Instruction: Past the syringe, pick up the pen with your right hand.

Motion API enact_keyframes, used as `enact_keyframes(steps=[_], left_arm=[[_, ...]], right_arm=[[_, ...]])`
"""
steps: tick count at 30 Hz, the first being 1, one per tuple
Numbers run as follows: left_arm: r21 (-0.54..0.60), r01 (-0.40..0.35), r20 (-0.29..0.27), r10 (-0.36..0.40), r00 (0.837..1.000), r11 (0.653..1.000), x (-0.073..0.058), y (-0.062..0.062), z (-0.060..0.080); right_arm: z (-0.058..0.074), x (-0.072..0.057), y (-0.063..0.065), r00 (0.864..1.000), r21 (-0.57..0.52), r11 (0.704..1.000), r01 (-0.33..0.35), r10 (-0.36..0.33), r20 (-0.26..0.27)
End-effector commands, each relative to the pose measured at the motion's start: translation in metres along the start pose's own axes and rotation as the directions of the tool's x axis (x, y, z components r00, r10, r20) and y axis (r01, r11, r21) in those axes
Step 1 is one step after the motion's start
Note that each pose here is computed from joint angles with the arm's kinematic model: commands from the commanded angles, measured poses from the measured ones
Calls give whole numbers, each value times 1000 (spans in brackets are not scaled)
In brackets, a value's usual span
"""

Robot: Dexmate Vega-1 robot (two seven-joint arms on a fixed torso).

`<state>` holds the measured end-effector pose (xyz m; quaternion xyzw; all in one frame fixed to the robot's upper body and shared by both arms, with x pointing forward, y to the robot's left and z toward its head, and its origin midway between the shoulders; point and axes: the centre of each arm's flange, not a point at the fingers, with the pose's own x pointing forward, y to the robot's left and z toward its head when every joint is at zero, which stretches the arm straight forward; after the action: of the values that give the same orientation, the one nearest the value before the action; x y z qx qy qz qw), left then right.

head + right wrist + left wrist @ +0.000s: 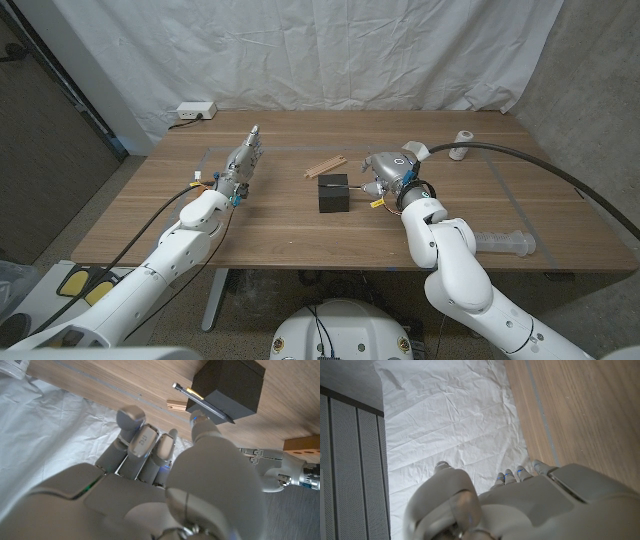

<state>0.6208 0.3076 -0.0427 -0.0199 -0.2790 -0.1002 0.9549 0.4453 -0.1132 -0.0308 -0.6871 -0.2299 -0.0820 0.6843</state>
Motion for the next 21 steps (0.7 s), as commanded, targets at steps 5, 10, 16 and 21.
enact_keyframes(steps=[5, 10, 16, 21], left_arm=[[-11, 7, -17, -7, 1000, 1000, 3, 2, -10], [-5, 6, -17, -6, 1000, 1000, 3, 2, -8], [-3, 1, -16, -2, 1000, 1000, 1, 3, -7], [-1, -7, -21, 7, 1000, 1000, -3, 5, -8]], right_arm=[[7, 9, 1, 999, 38, 998, -41, 42, -13], [9, 12, 2, 999, 32, 998, -48, 48, -8], [10, 16, 5, 998, 30, 997, -67, 67, -9], [11, 20, 8, 997, 30, 996, -80, 80, -3]])
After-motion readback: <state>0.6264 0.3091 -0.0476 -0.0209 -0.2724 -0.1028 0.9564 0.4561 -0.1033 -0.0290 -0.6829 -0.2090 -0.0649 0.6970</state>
